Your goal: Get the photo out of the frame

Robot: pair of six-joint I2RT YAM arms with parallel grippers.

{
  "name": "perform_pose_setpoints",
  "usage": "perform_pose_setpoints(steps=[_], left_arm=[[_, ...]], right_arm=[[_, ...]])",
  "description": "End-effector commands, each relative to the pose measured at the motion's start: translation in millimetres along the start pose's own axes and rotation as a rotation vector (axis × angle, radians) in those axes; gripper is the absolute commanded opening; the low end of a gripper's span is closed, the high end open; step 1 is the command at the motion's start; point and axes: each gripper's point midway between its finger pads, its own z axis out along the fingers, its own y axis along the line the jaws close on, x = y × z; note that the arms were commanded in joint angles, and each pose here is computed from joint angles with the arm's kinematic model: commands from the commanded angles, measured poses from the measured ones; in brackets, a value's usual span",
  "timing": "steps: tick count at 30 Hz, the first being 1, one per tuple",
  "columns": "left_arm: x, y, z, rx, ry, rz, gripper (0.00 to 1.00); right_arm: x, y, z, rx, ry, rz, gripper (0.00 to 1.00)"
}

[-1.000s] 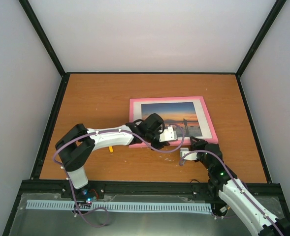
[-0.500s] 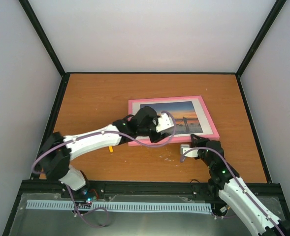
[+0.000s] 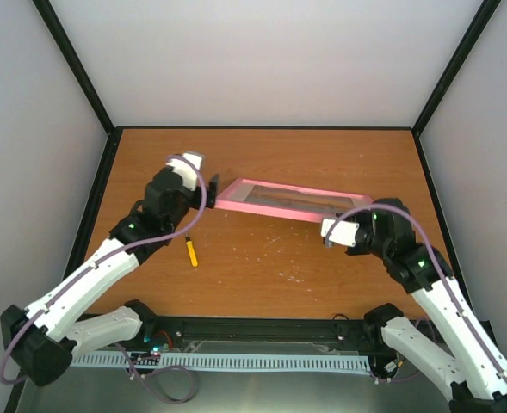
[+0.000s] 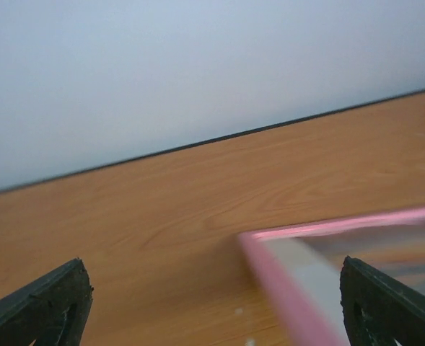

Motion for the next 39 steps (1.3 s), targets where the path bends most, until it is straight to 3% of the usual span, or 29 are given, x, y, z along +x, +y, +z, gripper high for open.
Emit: perform_pose_setpoints(steps=[1,5,9,16,27,39], left_arm=[[19,73,-19,-0.233,-0.002,-0.204,0.93],[32,108,-40,-0.35,-0.08,-0.304,0.96],[54,111,-38,-0.351,-0.1,-0.328,0.97],[55,116,-36,-0.377,-0.078,-0.292,0.97],[52,108,-41,-0.323,-0.119,-0.319,0.97],[51,106,-41,-0.306,-0.124,-0.314,0.97]], right_arm=[[-21,-17,-15,-0.111,-0.026,0.244,0.05],[-34,-41,-19,-0.165,-0.016,0.338,0.03],[-48,-71,-22,-0.196,-0.008,0.429,0.03],[-62,-111,-11,-0.202,0.009,0.643,0.03],[-90,-164,-14,-0.18,-0.124,0.83,0.03],[-44,-181,34,-0.325,-0.129,1.241,0.03]])
